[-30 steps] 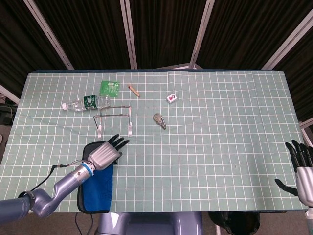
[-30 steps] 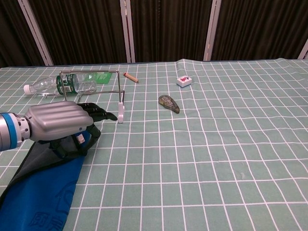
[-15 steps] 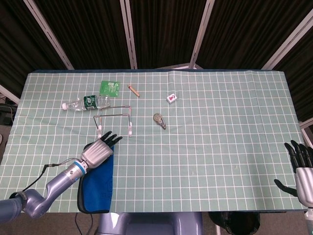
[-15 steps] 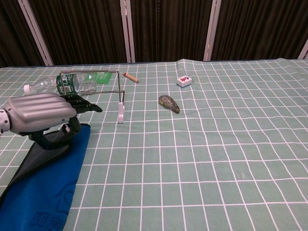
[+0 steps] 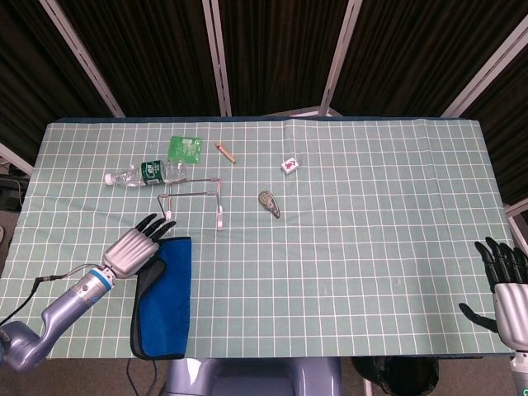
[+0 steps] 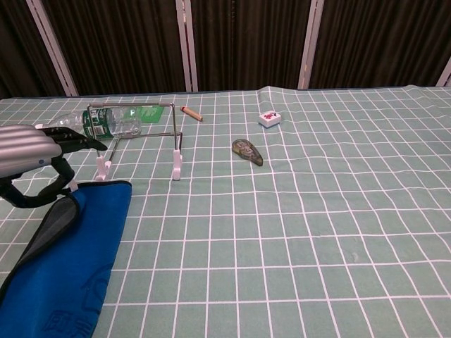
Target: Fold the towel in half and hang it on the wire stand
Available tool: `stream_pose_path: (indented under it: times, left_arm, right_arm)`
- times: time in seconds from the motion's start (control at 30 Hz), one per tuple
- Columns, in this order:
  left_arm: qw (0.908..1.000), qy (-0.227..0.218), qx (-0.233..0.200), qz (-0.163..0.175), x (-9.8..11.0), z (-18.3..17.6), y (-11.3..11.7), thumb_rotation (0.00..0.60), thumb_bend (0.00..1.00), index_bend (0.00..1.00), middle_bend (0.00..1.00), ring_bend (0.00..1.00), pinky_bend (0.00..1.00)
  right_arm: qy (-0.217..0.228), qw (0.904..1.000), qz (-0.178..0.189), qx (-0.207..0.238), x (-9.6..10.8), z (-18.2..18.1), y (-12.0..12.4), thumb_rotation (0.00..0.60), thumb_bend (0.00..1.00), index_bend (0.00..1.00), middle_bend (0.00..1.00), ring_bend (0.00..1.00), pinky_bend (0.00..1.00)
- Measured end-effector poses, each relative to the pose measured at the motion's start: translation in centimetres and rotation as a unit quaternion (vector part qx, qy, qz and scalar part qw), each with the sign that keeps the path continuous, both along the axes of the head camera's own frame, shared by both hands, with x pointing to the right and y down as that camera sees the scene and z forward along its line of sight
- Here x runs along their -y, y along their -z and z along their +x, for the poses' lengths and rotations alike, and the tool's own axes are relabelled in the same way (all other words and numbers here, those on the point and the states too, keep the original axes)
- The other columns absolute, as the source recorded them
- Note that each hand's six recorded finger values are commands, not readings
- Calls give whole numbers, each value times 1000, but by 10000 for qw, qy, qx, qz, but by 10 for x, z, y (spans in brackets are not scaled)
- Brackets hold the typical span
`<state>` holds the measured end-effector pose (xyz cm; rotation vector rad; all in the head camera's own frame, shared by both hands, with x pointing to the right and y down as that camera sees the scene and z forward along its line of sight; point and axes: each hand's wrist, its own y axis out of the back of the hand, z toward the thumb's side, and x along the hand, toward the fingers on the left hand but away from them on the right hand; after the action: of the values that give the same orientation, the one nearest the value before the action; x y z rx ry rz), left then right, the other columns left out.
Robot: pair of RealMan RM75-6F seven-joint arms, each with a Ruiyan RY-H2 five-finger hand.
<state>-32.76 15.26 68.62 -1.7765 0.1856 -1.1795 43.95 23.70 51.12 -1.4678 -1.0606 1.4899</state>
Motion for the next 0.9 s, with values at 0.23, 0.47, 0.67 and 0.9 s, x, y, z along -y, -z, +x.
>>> stream_pose_path:
  times: [0.23,0.47,0.67,0.9]
  left_arm:
    - [9998,214,50,22,-1,-24,-2,600,308,158,0,0,0]
    - [9985,532,-84,55,-1,-45,1,600,233,0,0,0,0]
    - [9957,887,-178,209,5,-69,15,600,229,0,0,0,0]
    - [9914,1112,-530,441,13,-81,51,600,172,0,203,156,85]
  right_arm:
    - [-15,10000,-7,-1,1,1,0,600,0,0,0,0,0]
    - [16,10000,-8,6,0,-1,0,600,0,0,0,0,0]
    - [35,10000,17,31,-1,-2,2,600,0,0,0,0,0]
    - [90,9999,68,112,-2,-6,7,600,0,0,0,0,0]
